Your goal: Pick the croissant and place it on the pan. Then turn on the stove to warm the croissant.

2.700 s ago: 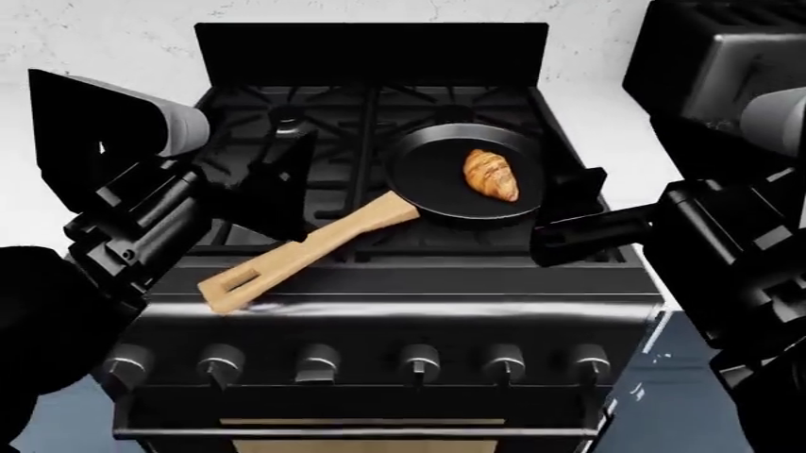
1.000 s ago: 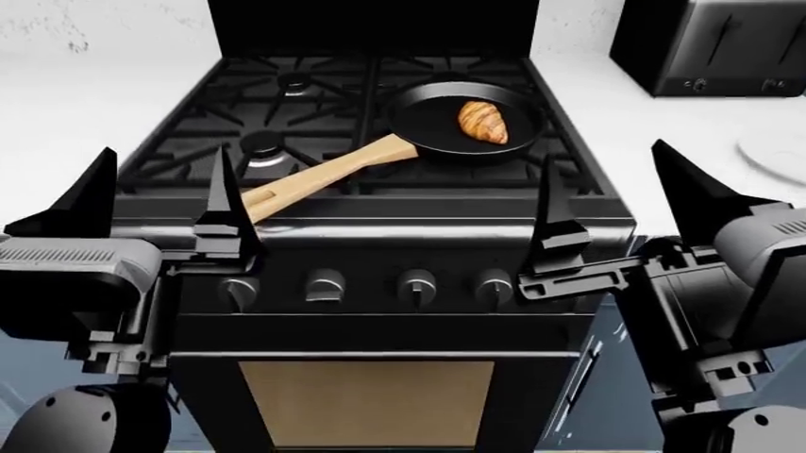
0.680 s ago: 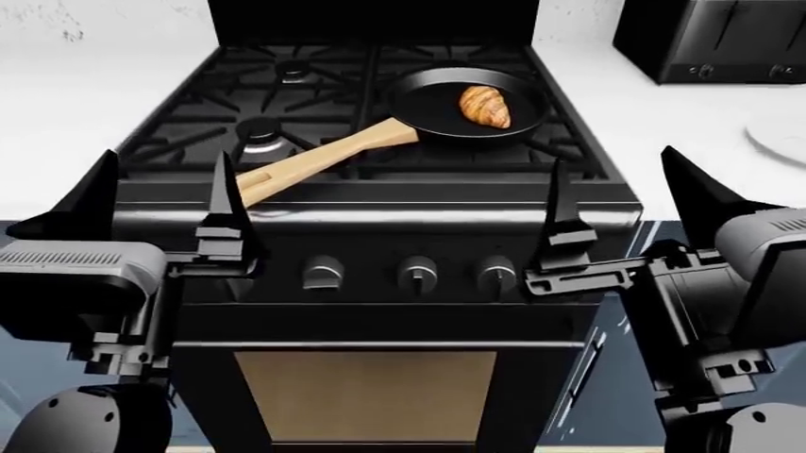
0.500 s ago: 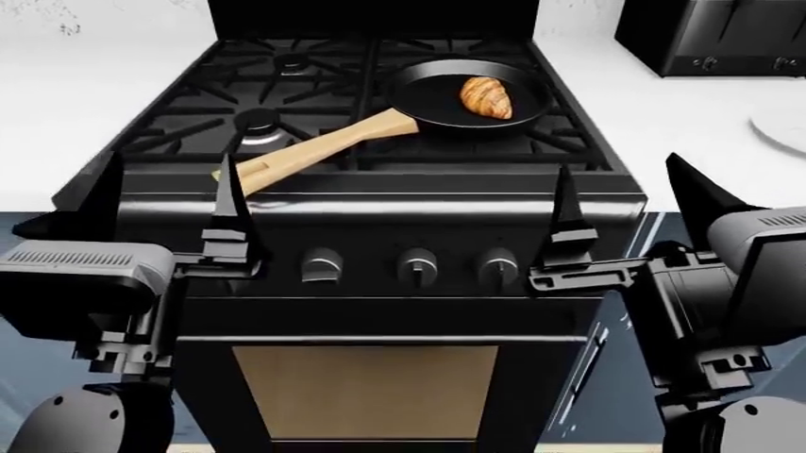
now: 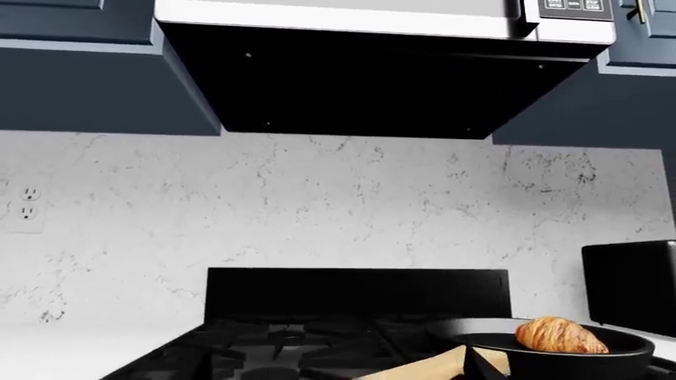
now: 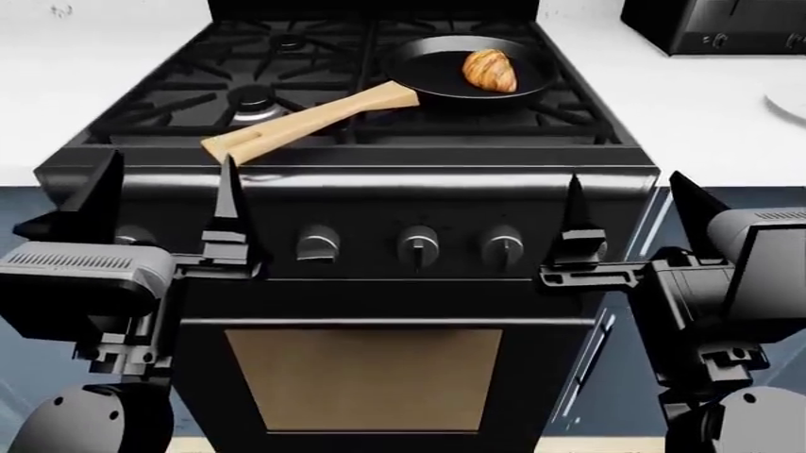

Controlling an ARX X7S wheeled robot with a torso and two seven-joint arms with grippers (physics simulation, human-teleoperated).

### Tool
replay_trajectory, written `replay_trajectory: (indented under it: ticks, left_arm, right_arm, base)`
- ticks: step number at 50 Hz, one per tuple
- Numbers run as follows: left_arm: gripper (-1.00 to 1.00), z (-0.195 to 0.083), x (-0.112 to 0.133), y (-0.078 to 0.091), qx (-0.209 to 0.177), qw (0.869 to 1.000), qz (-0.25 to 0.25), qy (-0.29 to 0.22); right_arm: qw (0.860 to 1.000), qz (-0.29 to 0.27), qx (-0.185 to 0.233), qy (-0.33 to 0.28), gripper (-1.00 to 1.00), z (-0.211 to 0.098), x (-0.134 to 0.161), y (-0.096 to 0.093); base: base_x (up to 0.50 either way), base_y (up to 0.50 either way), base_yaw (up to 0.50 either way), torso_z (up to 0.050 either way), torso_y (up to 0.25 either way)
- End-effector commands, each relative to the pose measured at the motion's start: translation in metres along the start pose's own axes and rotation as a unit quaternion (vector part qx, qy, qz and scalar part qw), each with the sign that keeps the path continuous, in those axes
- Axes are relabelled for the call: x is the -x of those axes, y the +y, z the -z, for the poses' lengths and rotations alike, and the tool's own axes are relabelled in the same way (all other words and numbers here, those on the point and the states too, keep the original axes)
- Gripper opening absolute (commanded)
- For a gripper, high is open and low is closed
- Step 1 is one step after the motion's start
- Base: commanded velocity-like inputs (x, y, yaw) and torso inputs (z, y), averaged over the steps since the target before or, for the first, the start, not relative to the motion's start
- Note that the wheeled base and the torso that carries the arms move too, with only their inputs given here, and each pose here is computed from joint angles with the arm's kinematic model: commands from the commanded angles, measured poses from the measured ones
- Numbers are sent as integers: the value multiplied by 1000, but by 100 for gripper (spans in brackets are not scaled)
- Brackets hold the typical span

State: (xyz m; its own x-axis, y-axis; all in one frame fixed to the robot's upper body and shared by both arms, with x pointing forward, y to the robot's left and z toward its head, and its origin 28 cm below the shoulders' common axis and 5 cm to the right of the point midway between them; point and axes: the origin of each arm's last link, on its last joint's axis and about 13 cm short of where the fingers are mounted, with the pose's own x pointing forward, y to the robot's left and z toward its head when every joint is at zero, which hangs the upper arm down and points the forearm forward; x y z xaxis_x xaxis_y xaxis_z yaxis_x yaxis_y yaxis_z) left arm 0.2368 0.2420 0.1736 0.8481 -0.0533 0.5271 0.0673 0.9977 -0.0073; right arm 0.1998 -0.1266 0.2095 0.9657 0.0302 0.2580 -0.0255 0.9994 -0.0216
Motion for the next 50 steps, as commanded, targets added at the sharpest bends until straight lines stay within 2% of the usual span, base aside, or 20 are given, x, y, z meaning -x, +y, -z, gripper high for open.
replay_trajectory:
  ticks: [1,50]
  left_arm:
    - [100,1,-1,1,-3,1000,0,-3]
    - [100,8,-2,2,-4,1000,0,2]
  right_arm:
    - [1000,6,-5,15,100,2,0,-2]
    - [999,23,-1,39,100,5,-1,-4]
  base:
    - [0,0,0,-50,0]
    - [0,0,0,-50,0]
